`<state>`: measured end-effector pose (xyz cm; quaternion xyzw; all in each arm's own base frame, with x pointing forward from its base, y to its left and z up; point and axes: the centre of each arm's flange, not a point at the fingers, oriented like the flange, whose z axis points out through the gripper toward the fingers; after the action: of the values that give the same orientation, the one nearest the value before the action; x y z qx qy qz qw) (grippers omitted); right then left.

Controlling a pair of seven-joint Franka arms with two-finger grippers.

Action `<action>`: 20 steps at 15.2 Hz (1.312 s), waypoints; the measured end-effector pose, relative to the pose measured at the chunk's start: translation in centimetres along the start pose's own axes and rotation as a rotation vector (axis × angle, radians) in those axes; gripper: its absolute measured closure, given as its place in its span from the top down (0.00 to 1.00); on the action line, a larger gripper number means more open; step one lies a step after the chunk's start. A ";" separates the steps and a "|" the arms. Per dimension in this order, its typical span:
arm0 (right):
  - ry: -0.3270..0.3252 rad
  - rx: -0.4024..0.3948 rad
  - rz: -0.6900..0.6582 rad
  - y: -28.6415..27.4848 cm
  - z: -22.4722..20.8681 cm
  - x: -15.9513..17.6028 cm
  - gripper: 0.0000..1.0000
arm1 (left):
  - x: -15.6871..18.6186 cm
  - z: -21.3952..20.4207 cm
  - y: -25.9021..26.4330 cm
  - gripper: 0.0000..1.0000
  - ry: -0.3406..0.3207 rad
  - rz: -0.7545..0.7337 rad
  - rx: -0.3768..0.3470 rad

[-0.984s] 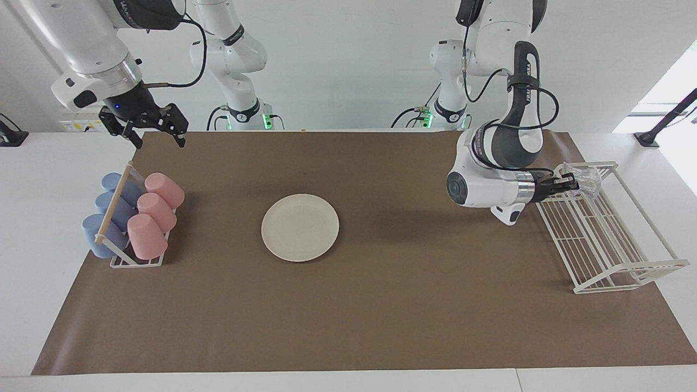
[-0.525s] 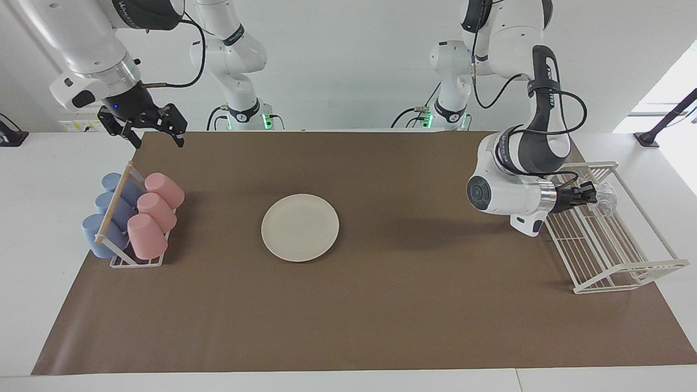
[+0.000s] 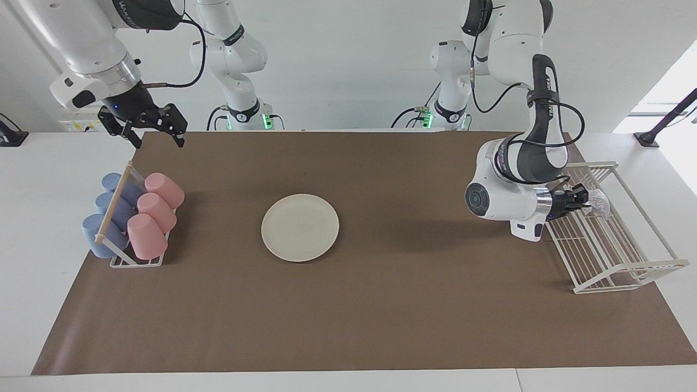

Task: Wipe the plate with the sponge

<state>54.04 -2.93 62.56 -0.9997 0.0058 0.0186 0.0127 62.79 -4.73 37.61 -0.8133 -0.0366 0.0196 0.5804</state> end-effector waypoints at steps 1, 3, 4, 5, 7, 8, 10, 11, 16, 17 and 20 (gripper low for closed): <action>0.000 0.000 0.000 0.0 0.0 0.0 1.00 | 0.0 0.0 0.0 0.06 -0.001 -0.001 -0.001; 0.001 0.000 -0.001 -0.1 0.0 0.0 1.00 | 0.0 0.0 0.0 0.11 -0.001 -0.002 -0.004; 0.001 0.000 -0.001 -0.1 0.0 0.0 1.00 | 0.0 0.0 0.1 0.15 -0.001 -0.002 -0.005; 0.001 0.000 -0.002 -0.1 0.0 0.0 1.00 | 0.0 -0.1 0.1 0.24 -0.001 -0.003 -0.006; 0.001 0.000 -0.003 -0.2 0.0 0.0 1.00 | 0.0 -0.1 0.1 0.45 0.000 -0.005 -0.007; 0.001 0.000 -0.003 -0.2 -0.1 0.0 1.00 | 0.0 -0.1 0.1 0.58 0.000 -0.006 -0.007; 0.001 0.000 -0.003 -0.2 -0.1 0.0 1.00 | 0.0 -0.1 0.1 0.80 0.000 -0.007 -0.008; 0.001 0.000 -0.004 -0.2 -0.1 0.0 1.00 | 0.0 -0.1 0.1 0.90 0.000 -0.008 -0.008; 0.002 0.000 -0.004 -0.2 -0.1 0.0 1.00 | 0.0 -0.1 0.2 1.00 0.004 -0.008 -0.014; 0.002 0.000 -0.004 -0.2 -0.1 0.0 1.00 | 0.0 -0.1 0.3 1.00 -0.002 -0.007 -0.024; 0.002 0.000 -0.005 -0.3 -0.1 0.0 1.00 | -0.2 -0.7 0.6 1.00 -0.033 -0.012 -0.116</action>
<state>54.06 -2.66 62.63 -0.9998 0.0033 0.0177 0.0126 62.64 -5.58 37.24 -0.8450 -0.0520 0.0273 0.5315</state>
